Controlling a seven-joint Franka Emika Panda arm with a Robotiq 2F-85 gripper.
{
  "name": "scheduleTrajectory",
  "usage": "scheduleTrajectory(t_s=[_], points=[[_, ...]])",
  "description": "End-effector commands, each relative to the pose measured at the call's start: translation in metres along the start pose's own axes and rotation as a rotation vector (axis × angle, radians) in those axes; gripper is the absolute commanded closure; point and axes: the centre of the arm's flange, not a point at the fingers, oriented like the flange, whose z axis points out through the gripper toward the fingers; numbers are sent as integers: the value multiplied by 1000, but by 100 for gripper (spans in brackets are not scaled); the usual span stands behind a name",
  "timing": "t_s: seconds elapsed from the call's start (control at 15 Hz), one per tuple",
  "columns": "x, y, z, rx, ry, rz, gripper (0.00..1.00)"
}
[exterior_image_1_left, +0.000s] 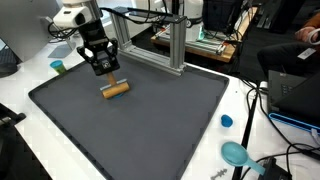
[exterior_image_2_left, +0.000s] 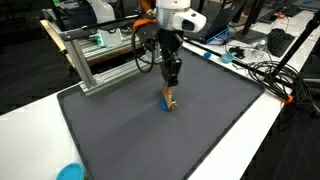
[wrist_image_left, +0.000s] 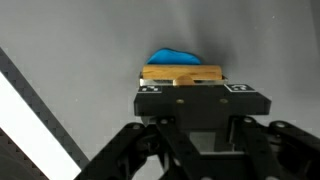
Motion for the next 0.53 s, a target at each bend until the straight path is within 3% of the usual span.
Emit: scheduleTrajectory(t_s=[0.0,0.47], points=[[-15,4,24,-44,-49,4,77],[-12,-9,35,-95,-102,-3,77]])
